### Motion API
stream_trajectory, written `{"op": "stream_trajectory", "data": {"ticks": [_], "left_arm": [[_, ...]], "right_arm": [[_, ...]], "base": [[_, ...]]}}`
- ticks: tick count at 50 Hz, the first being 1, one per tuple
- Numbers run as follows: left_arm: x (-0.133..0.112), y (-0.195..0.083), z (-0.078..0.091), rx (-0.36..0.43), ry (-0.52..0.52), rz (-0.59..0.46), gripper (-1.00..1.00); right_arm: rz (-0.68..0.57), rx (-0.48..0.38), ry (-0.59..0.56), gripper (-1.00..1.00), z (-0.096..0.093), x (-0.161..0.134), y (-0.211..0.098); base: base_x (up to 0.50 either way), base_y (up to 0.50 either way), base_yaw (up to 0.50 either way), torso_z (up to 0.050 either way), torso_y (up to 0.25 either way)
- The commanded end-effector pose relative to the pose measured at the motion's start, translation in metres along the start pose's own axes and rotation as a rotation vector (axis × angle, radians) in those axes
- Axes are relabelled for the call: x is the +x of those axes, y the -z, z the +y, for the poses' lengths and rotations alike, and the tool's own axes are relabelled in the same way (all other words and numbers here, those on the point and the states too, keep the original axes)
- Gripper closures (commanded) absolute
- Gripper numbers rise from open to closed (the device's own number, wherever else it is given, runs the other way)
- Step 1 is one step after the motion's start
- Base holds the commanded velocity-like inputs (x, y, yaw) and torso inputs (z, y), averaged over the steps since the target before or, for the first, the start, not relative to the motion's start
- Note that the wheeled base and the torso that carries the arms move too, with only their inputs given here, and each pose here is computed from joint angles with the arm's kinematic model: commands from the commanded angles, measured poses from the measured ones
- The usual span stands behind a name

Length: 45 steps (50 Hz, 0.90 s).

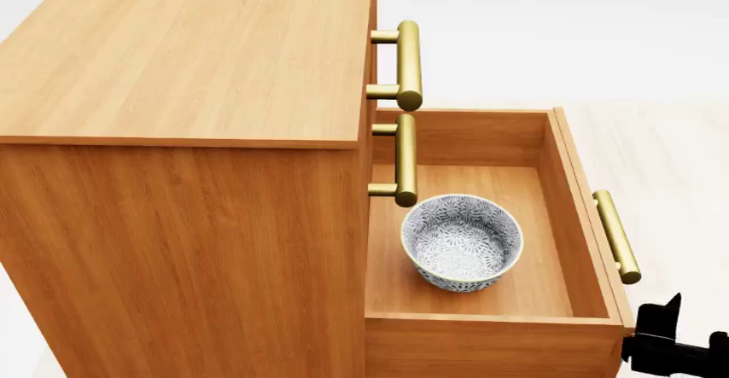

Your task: Put the bowl in the bottom drawer of the cabinet and close it.

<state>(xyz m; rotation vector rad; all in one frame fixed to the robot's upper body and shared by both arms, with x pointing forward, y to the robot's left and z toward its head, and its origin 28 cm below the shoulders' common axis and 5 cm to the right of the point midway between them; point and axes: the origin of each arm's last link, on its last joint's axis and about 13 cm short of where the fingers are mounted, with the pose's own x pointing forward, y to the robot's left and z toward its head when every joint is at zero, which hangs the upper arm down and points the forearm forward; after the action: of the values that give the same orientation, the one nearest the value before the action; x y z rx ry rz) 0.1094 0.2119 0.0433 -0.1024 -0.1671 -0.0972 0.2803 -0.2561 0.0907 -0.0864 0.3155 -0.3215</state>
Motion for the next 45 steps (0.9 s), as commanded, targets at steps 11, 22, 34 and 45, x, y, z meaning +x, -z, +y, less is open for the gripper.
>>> {"op": "stream_trajectory", "data": {"ticks": [11,22,34,45], "left_arm": [[0.001,-0.001,0.0,-0.002,-0.002,0.0,-1.0],[0.001,-0.001,0.0,-0.004,-0.003,0.001,-1.0],[0.0,-0.001,0.0,-0.004,-0.004,0.0,-1.0],[0.0,0.0,0.0,-0.004,-0.004,0.0,-1.0]], "right_arm": [[0.012,-0.015,-0.044,-1.0,0.013,0.002,0.003],[0.025,0.001,-0.068,-1.0,0.017,0.003,0.005],[0.041,0.082,-0.172,-1.0,0.021,-0.001,0.004],[0.041,0.09,-0.194,-1.0,0.023,-0.001,0.004]], "base": [[0.0,0.0,0.0,0.0,0.0],[0.0,0.0,0.0,0.0,0.0],[0.0,0.0,0.0,0.0,0.0],[0.0,0.0,0.0,0.0,0.0]]}}
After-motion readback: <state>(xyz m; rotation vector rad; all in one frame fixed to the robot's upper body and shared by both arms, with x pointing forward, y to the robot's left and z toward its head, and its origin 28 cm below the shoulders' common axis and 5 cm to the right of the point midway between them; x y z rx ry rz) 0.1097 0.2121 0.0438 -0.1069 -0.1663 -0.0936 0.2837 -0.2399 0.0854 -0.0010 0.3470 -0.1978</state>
